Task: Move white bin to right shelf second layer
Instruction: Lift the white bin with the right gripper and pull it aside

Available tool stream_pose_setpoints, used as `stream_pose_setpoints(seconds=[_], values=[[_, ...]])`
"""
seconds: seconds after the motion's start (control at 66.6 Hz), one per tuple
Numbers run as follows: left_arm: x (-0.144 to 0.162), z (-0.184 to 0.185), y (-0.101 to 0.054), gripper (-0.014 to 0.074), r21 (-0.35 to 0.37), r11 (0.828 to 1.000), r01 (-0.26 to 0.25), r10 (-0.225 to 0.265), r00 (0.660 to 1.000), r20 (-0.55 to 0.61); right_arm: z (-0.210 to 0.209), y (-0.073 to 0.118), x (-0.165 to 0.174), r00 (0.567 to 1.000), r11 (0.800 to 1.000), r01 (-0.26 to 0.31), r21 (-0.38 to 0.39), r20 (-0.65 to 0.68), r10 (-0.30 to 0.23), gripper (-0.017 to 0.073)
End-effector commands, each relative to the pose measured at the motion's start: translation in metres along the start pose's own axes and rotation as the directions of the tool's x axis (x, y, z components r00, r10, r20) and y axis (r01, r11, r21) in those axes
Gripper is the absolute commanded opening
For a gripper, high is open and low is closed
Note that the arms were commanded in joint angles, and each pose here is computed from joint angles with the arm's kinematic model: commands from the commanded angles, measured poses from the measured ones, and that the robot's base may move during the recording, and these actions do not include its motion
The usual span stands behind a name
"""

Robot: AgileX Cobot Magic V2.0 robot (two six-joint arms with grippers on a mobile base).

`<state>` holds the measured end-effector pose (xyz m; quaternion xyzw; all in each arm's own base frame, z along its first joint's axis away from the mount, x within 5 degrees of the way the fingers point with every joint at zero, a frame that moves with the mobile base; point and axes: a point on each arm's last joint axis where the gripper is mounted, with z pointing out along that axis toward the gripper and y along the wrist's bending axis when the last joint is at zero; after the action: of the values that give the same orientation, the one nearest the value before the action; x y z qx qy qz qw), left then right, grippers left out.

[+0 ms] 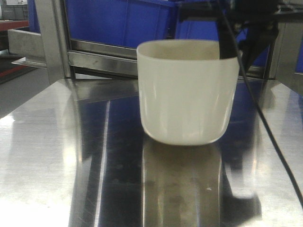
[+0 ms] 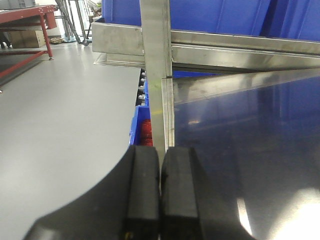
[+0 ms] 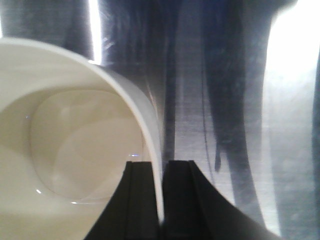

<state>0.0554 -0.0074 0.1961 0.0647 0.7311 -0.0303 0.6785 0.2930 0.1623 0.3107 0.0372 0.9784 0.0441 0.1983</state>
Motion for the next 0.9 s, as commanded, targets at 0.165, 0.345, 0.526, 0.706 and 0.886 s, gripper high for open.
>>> stream_pose_setpoints(seconds=[0.165,0.345,0.526,0.706,0.886], values=[[0.004,0.001,0.000,0.0085,0.003,1.000,0.005,-0.005,0.998,0.064,-0.052,-0.021,-0.009,0.970,0.974,0.209,-0.093,0.144,-0.194,0.0049],[0.004,0.001,0.000,0.0085,0.003,1.000,0.005,-0.005,0.998,0.064,-0.056,-0.053,-0.015,0.971,0.976,0.189,-0.104,0.169,-0.170,0.0049],[0.004,0.001,0.000,0.0085,0.003,1.000,0.005,-0.005,0.998,0.064,-0.058,-0.100,-0.009,0.973,0.996,0.067,-0.059,0.225,-0.052,0.0049],[0.004,0.001,0.000,0.0085,0.003,1.000,0.005,-0.005,0.998,0.064,-0.066,-0.140,0.014,0.941,1.000,-0.016,-0.006,0.339,0.017,0.0049],[0.004,0.001,0.000,0.0085,0.003,1.000,0.005,-0.005,0.998,0.064,-0.076,-0.164,0.048,0.889,0.999,-0.006,0.042,0.457,-0.014,0.0049]])
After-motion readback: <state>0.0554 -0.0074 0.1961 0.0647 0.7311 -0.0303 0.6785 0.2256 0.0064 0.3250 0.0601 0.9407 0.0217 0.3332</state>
